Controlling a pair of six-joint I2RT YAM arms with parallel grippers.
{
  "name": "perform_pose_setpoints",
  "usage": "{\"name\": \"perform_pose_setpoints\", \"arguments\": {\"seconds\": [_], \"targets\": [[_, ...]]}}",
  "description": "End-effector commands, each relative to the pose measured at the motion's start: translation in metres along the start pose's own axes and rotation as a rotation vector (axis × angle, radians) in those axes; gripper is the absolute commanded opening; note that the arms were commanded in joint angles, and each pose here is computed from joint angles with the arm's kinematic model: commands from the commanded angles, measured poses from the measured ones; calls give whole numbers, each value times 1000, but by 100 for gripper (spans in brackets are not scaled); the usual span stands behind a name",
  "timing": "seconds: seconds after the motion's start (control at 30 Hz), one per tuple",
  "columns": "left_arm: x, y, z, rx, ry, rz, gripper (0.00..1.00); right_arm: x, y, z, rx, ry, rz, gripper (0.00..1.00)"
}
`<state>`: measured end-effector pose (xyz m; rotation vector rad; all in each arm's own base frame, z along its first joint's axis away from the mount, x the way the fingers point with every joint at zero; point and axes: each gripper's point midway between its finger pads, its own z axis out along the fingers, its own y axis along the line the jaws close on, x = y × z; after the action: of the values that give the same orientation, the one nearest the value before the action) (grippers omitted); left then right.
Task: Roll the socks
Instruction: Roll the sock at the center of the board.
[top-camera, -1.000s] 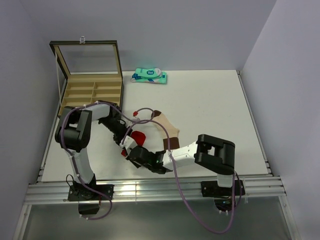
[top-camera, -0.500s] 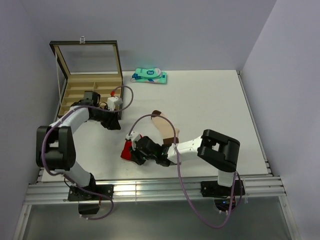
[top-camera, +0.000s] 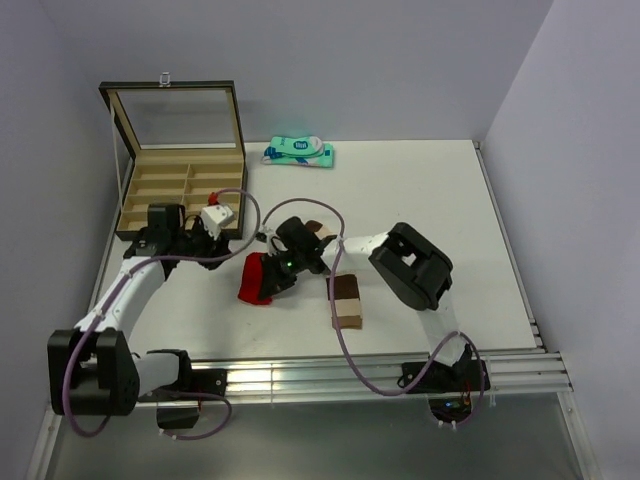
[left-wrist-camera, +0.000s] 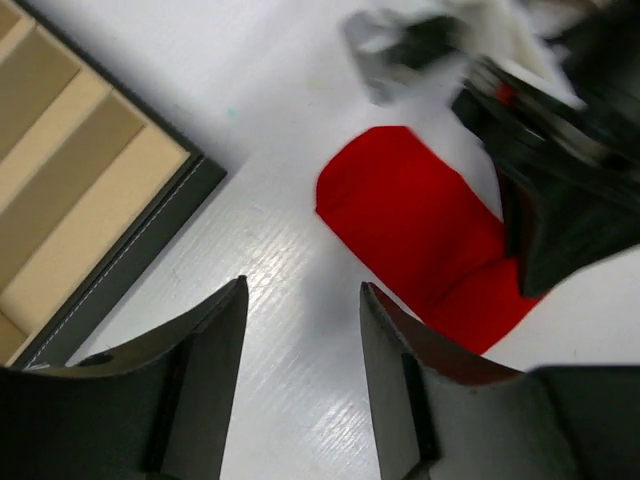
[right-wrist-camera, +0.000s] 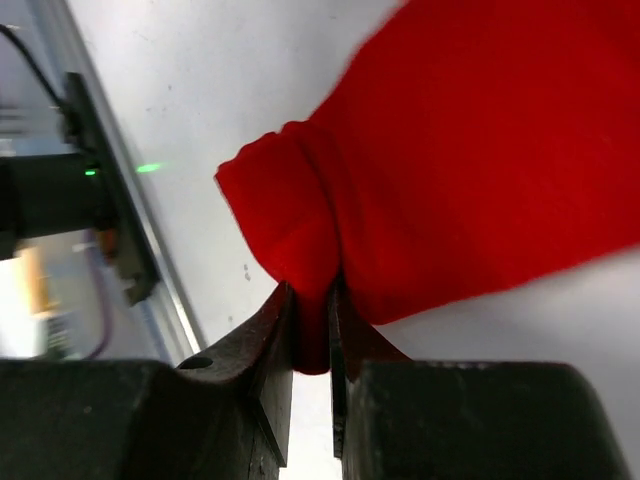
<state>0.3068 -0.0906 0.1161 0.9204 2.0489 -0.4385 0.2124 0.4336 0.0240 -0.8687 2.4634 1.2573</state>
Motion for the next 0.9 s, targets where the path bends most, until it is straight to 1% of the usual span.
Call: {"name": "perform_pose_setpoints", "arguments": {"seconds": [0.0,0.03,0.07,0.1,0.17,0.2,0.23,0.3,0.47,0.5,0.73,0.87], "targets": [[-10,-8,-2,-35,-52,228,55,45,-30,-9,3,209,250,2],[-2,-11,0,-46,-41,252,57,40,-30,-10,-6,210,266,3],[-2,-24,4,-20,-44,298,58,38,-33,-12,-12,212,290,3],[-4,-28,3,-28,-56,348,59,38,-39,-16,-14,220,330,3],[4,-45,11,-5,-48,416,61,33,-42,-20,-14,220,356,3],[3,-49,11,-7,-56,456,61,36,-45,-21,-12,239,378,2],[12,-56,14,6,-46,471,61,31,-48,-23,-9,231,386,2],[11,-67,19,24,-54,520,63,35,-52,-25,4,258,412,2],[28,-88,30,80,-44,596,66,38,-59,-25,28,280,435,2],[27,-89,31,78,-49,601,80,38,-59,-25,31,283,432,2],[30,-112,39,140,-53,656,81,43,-66,-24,54,291,458,1],[34,-122,46,158,-47,671,79,42,-68,-23,57,288,463,1]]}}
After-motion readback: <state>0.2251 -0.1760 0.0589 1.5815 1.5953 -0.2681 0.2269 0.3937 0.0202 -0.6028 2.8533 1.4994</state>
